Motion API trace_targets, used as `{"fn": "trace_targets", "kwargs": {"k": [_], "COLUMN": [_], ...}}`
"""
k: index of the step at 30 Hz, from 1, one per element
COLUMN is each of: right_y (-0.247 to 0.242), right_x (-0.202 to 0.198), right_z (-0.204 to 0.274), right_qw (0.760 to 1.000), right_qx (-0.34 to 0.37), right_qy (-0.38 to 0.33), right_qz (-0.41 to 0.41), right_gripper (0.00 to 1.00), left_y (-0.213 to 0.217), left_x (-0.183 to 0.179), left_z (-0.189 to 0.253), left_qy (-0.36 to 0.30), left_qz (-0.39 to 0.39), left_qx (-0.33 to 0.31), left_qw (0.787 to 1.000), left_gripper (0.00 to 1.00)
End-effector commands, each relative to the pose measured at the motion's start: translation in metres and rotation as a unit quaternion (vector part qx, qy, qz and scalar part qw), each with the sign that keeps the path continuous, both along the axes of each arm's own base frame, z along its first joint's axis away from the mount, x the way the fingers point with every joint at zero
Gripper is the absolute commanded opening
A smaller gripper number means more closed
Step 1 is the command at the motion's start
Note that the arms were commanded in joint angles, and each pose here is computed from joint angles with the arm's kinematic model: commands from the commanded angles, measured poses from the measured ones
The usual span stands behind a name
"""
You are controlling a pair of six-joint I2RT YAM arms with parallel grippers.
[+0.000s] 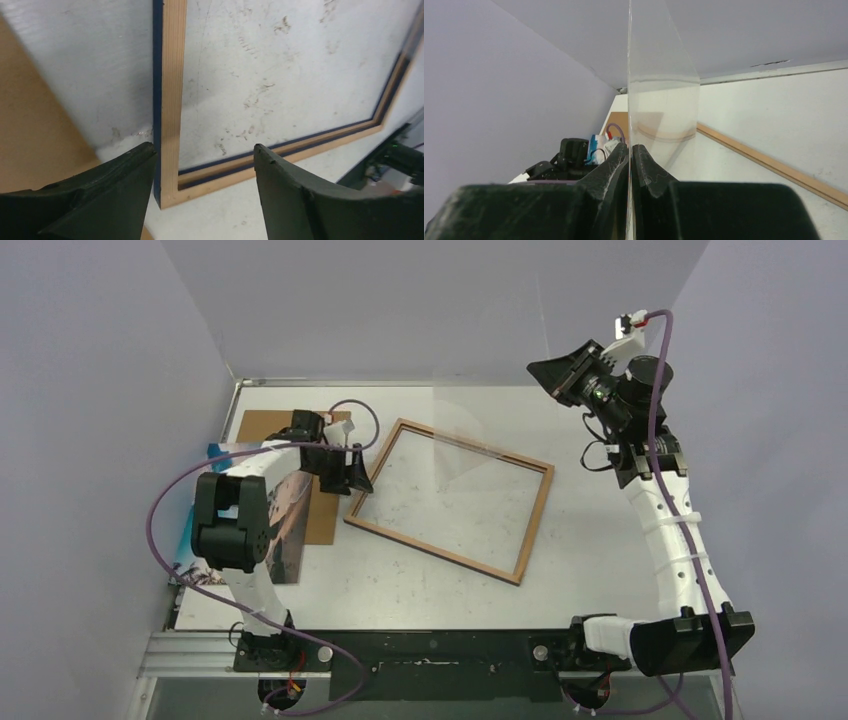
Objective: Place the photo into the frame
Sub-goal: Adjust the photo frame at the center of the board.
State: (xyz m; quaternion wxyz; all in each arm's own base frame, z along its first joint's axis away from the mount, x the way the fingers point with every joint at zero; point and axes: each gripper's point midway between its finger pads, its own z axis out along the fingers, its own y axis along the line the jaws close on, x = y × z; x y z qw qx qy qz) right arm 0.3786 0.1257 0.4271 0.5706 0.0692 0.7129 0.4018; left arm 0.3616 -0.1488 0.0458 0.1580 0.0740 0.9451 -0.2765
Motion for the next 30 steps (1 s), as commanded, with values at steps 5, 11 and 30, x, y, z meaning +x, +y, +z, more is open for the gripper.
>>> {"fn": "trace_targets", "kwargs": {"k": [5, 11, 30], "right_y": [0.055, 0.069, 0.03], "right_x": [-0.016, -0.018, -0.05], "right_z": [0.034, 0.0, -0.222], "right_qw": [0.996, 0.982, 0.965], "right_qx": [0.078, 0.187, 0.097], "right_qy": [-0.024, 0.013, 0.119], "right_qz": [0.034, 0.026, -0.214], "right_gripper": [0.05, 0.05, 0.05], "left_y": [0.079, 0.117, 0.109], "left_x": [0.067, 0.079, 0.067], "left_z": [0.139, 0.14, 0.068], "left_qy": [-0.143, -0.173, -0.126], "left_qz": [0.127, 0.169, 0.141], "left_qx": [-0.081, -0.018, 0.022], "left_qw": [0.978, 0.97, 0.982], "left_gripper": [0.73, 0.73, 0.69]}}
